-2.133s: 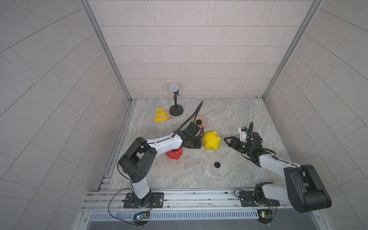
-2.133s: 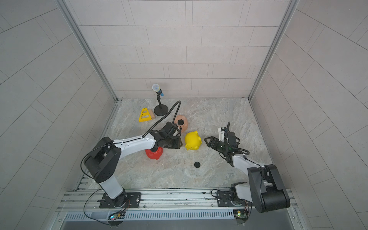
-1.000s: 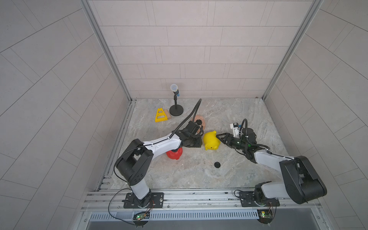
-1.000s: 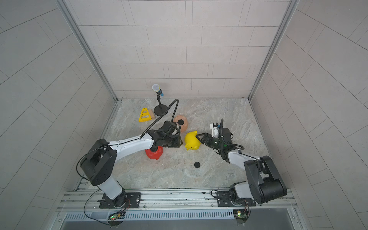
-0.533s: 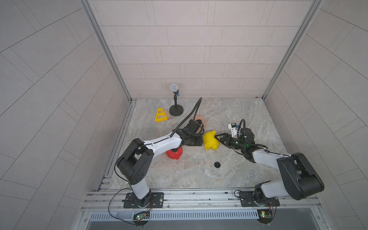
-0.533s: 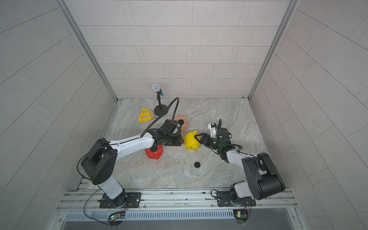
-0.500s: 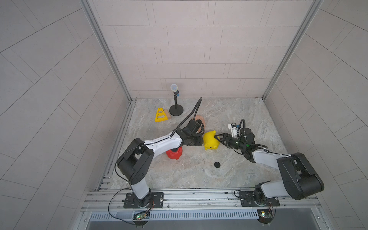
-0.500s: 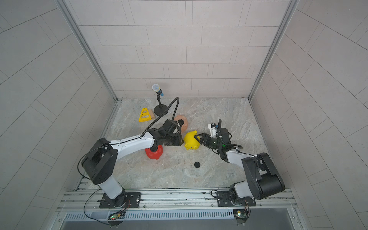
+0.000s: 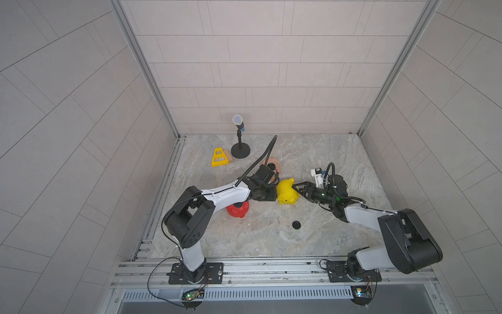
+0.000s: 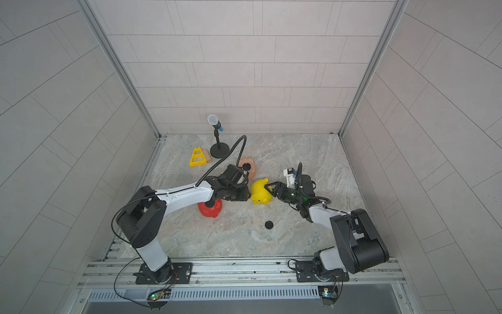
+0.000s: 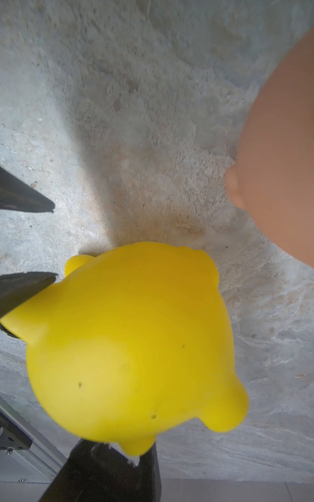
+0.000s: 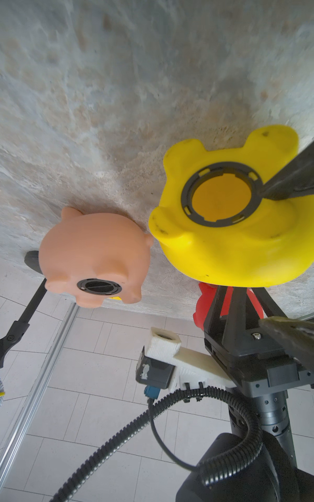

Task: Close piggy banks
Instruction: Turn over the piggy bank at the center of the board.

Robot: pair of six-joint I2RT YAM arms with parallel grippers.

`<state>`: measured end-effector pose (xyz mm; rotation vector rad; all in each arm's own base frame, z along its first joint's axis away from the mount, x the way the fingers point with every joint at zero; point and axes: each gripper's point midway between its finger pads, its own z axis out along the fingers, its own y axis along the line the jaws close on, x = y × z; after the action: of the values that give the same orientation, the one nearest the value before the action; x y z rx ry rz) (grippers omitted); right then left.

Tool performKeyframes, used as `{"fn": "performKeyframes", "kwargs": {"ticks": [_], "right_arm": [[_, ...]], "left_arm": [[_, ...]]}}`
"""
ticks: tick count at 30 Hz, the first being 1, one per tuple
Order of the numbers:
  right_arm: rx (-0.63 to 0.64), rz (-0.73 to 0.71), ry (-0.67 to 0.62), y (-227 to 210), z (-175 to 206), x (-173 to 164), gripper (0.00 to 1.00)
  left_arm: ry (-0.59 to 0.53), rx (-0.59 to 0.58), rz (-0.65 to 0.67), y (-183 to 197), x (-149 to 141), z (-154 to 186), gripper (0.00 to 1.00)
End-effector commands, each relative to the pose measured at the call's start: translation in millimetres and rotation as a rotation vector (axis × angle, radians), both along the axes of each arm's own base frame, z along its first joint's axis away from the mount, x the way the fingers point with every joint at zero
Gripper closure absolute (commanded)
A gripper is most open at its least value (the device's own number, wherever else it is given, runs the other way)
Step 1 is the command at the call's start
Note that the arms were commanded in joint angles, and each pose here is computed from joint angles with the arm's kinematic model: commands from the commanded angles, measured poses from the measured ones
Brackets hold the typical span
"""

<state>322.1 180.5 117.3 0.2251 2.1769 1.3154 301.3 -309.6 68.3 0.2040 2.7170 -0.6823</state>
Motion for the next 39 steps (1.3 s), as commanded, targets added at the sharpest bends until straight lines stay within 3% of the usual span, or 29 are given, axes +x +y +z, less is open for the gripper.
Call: {"fn": "performKeyframes", "kwargs": {"ticks": [1, 39], "right_arm": [[0.027, 0.019, -0.043, 4.9, 14.5, -2.3, 0.31], [0.050, 0.067, -0.057, 14.0, 29.3, -14.1, 0.31]], "left_arm": [[-0.013, -0.015, -0.013, -10.1, 3.5, 6.2, 0.59], [0.012, 0.020, -0.035, -21.4, -1.0, -14.6, 0.59]]}}
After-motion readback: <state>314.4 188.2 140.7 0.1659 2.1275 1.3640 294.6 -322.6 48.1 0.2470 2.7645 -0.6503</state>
